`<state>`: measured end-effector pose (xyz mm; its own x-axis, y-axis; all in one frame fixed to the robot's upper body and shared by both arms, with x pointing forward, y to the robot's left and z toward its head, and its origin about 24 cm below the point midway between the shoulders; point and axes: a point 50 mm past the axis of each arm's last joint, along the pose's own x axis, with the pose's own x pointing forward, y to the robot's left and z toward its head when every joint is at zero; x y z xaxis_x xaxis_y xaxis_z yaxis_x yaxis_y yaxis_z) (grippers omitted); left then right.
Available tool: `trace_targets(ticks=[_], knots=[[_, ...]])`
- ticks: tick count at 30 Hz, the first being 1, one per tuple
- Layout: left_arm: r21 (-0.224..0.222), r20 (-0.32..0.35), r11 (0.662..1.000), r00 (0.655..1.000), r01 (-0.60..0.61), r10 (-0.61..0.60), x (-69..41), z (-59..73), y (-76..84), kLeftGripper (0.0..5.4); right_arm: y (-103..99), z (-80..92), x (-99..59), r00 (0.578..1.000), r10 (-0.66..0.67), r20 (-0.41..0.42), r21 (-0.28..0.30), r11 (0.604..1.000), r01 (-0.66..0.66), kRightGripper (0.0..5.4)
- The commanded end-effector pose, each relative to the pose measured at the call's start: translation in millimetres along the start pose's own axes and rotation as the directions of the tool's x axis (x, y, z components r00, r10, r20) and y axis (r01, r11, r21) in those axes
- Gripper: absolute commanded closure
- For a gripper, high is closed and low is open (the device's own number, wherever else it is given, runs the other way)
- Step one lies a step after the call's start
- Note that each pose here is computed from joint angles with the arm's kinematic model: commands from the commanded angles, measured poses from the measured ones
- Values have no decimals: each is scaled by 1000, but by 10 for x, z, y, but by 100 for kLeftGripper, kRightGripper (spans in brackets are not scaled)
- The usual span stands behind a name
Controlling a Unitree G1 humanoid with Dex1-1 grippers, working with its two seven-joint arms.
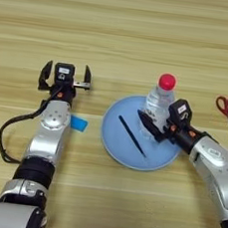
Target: Move the objects on the table
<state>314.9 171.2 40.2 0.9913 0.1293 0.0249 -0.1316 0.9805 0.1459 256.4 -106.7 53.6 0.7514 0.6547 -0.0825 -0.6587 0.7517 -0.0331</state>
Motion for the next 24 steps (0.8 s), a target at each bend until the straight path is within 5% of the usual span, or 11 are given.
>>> trace_targets(ticks=[1, 8, 24], knots=[[-3, 11, 1000, 1000, -3, 3, 16, 39, -11, 0, -2, -21, -3, 1000, -2, -18, 0, 1000, 2, 76], [-3, 11, 1000, 1000, -3, 3, 16, 38, -12, 0, -9, -3, -6, 1000, -5, -10, -2, 1000, 5, 3], [-2, 11, 1000, 1000, -3, 3, 18, 37, -5, 0, -23, 220, -41, 997, -13, 80, -32, 999, 16, 3]])
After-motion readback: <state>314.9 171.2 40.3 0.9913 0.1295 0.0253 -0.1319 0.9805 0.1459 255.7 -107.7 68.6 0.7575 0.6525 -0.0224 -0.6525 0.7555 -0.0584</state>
